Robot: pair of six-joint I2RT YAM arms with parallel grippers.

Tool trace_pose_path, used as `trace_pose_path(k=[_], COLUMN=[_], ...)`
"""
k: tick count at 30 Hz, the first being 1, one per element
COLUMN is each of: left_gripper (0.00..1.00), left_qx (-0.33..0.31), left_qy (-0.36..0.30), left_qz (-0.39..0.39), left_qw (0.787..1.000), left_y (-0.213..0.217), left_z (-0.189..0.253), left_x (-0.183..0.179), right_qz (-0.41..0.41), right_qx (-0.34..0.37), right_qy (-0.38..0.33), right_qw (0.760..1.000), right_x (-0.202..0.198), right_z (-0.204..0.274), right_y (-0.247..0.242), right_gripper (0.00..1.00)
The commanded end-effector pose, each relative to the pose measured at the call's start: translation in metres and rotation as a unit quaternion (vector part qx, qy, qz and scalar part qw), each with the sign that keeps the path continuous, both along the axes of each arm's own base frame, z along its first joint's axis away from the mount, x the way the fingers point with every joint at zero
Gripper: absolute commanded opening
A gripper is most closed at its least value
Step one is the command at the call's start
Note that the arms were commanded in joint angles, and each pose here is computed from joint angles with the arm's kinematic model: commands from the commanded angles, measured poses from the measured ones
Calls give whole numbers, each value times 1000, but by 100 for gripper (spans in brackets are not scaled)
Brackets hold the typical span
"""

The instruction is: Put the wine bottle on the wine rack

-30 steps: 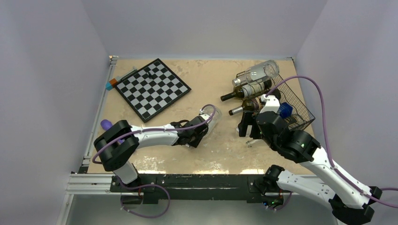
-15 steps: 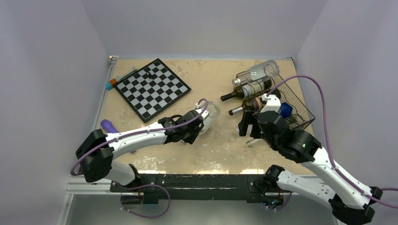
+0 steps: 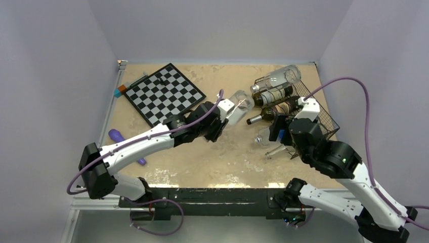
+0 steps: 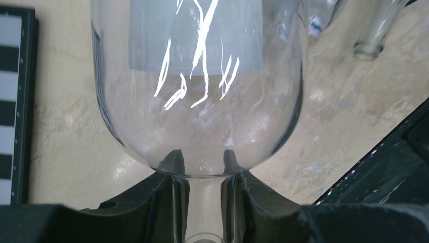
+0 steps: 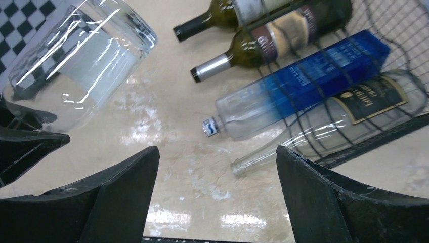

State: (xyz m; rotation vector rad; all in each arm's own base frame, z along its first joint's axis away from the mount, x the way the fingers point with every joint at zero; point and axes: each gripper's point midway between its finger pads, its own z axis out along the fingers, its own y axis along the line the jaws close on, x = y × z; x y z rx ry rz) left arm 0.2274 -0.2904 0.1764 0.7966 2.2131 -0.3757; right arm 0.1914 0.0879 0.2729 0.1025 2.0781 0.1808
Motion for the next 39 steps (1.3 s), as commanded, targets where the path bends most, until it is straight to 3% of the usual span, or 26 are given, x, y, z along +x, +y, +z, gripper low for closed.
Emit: trace_pose_path(k=[1, 13, 21, 24, 39], left_gripper=[0, 0, 0, 0, 0], left_qx=[-179, -229, -281, -303, -265], left_qy=[-149, -174, -196, -218, -308], left_qz=[-55, -168, -186, -186, -148], left_qw=[971, 943, 921, 909, 902], left_y=[-77, -188, -244, -257, -279], left_z=[146, 183, 191, 196, 149], left_x=[44, 95, 129, 139, 191], right_qz=[-82, -94, -106, -111, -117], right_qx=[-25, 8, 22, 22, 46], right_qy=[-50, -126, -131, -116, -76], right_qw=[995, 987, 985, 987, 989], right_x=[1, -12, -32, -39, -58], right_z=[42, 90, 90, 83, 59], right_y=[-42, -71, -95, -102, -110], right_gripper=[89, 89, 87, 87, 85])
